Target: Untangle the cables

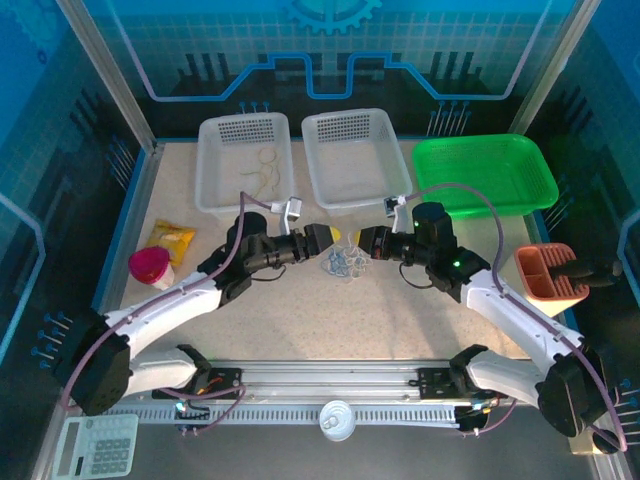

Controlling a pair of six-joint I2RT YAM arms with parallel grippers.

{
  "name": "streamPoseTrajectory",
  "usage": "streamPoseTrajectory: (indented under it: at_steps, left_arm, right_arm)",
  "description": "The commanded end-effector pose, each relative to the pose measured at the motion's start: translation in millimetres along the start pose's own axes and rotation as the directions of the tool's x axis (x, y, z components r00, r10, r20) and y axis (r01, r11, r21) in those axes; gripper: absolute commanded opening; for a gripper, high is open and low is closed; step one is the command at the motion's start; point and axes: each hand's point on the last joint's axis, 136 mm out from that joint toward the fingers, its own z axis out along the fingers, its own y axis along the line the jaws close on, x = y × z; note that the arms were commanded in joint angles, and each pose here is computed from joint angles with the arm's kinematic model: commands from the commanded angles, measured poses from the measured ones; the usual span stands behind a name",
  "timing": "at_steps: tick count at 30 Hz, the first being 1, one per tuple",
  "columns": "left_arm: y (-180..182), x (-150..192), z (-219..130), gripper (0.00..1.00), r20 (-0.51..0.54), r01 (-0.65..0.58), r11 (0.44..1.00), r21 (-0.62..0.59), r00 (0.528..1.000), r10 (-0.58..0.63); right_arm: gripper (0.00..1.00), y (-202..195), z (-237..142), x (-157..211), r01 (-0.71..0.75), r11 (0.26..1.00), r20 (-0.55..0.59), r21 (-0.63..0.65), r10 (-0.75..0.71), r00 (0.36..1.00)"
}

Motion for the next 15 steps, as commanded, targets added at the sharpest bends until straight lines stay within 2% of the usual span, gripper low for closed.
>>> streamPoseTrajectory:
  at_steps: [1, 5, 9, 15]
  left_arm:
    - [4, 19, -3, 0.64, -0.088, -0.172, 0.985, 0.0, 0.981, 0.172]
    - [7, 30, 2, 0.56, -0.143, -0.209, 0.977, 0.035, 0.967, 0.212]
    - [9, 32, 8, 0.49, -0.152, -0.216, 0.975, 0.055, 0.963, 0.222]
    - [3, 31, 18, 0.47, -0.146, -0.221, 0.971, 0.089, 0.962, 0.232]
  right_arm:
    - [0.0, 15, -1, -7, -0.014, 0.999, -0.004, -0.042, 0.014, 1.0]
    - [0.0, 20, -1, -9, -0.024, 0.998, -0.009, -0.059, 0.024, 1.0]
    - [0.0, 23, -2, -9, -0.033, 0.997, -0.011, -0.074, 0.032, 0.999]
    - [0.0, 23, -3, -8, -0.037, 0.996, -0.009, -0.076, 0.037, 0.999]
